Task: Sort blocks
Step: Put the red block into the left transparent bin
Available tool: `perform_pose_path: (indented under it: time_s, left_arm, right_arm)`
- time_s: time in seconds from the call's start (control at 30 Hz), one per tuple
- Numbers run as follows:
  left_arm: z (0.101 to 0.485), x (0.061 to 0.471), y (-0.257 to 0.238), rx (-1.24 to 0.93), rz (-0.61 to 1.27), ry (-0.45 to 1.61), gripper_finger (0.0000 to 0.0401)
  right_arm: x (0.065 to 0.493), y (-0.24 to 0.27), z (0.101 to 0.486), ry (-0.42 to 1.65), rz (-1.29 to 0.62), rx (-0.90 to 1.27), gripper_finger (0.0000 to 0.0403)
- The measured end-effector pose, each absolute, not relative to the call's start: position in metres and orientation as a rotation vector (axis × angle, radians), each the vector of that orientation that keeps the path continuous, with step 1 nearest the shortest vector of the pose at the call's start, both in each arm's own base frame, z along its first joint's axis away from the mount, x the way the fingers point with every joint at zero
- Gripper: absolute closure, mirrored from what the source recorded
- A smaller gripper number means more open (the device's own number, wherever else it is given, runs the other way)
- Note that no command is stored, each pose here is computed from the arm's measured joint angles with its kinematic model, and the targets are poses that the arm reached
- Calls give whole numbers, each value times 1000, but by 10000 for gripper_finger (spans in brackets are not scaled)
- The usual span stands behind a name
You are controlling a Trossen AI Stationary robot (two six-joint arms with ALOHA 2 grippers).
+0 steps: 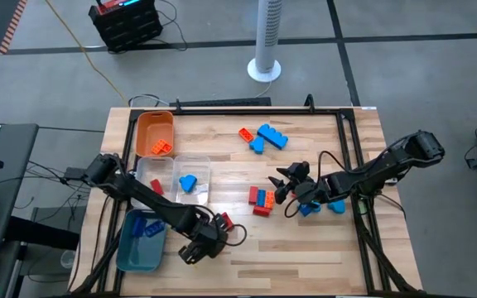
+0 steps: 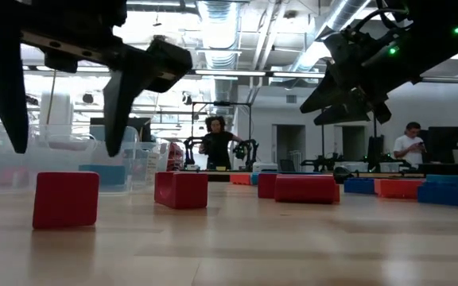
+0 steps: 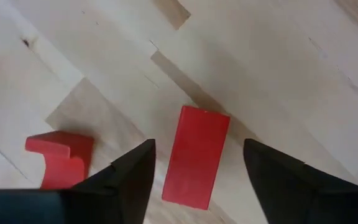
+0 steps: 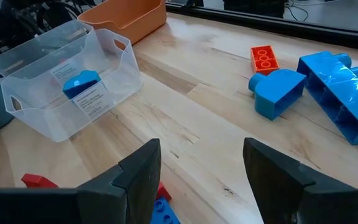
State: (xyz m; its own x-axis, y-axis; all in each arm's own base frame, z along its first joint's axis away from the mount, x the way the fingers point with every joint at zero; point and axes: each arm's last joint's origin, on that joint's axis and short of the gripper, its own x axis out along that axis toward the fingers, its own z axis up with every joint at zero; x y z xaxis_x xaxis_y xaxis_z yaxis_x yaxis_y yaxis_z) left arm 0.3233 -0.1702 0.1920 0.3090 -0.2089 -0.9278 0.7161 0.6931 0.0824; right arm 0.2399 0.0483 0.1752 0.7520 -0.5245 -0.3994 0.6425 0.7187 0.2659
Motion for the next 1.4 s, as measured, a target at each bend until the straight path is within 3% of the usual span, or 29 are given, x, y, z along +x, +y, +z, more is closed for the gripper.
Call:
perform_pose_path:
  time_s: [0.2,0.67,0.83,1.03,1.2,1.4]
  left_arm:
    - [193,323,-171,638,-667,1068,128]
    - [163,314,-165,668,-642,1063,161]
    - [156,310,-161,695,-590,1091,192]
    - [153,307,-159,702,-580,1106,269]
    - [156,307,-155,694,-568,1159,273]
    - [182,306,-139,747,-415,1282,273]
  right_arm:
    - [241,42,175,310,-672,390,164]
    - [246,24,176,351,-658,326,164]
    - [247,18,176,369,-649,308,164]
    - [252,14,183,372,-643,259,164]
    - [259,15,194,363,-615,208,164]
    - [269,12,215,388,-601,104,164]
